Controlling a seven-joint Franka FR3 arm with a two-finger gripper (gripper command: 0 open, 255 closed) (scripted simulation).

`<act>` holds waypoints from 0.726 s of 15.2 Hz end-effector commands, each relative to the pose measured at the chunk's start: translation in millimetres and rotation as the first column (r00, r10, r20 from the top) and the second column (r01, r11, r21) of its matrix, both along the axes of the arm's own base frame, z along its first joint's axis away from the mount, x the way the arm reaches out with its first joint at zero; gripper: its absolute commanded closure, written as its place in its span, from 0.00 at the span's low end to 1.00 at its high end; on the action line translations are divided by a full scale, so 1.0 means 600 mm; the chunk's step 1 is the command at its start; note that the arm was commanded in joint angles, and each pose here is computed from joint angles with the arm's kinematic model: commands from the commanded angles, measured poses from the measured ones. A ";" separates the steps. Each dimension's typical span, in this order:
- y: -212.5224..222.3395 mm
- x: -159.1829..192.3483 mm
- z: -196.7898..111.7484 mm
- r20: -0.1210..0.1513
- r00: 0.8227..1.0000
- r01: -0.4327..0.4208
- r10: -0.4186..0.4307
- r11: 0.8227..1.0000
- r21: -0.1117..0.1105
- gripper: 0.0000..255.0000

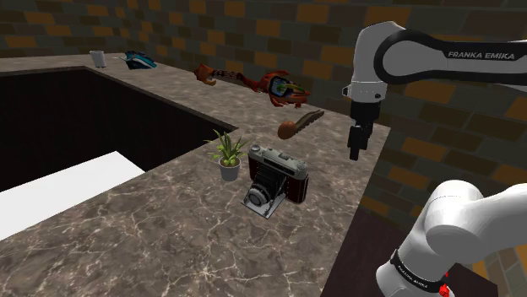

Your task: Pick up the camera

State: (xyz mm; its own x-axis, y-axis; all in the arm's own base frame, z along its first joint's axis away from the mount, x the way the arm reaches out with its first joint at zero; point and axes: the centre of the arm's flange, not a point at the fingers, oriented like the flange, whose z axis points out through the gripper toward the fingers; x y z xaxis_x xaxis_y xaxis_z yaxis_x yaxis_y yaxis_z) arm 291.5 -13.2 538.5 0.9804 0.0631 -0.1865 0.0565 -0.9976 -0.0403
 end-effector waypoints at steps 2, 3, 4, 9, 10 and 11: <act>0.020 0.010 0.004 0.008 1.000 -0.004 0.004 1.000 -0.004 0.00; 0.039 0.019 0.008 0.016 1.000 -0.008 0.008 1.000 -0.008 0.00; 0.059 0.028 0.011 0.025 1.000 -0.011 0.012 1.000 -0.011 0.00; 0.157 0.074 0.031 0.065 0.997 -0.030 0.032 0.999 -0.031 0.00; 0.177 0.082 0.034 0.073 0.997 -0.034 0.036 0.999 -0.035 0.00; 0.197 0.091 0.038 0.081 0.996 -0.037 0.040 0.999 -0.039 0.00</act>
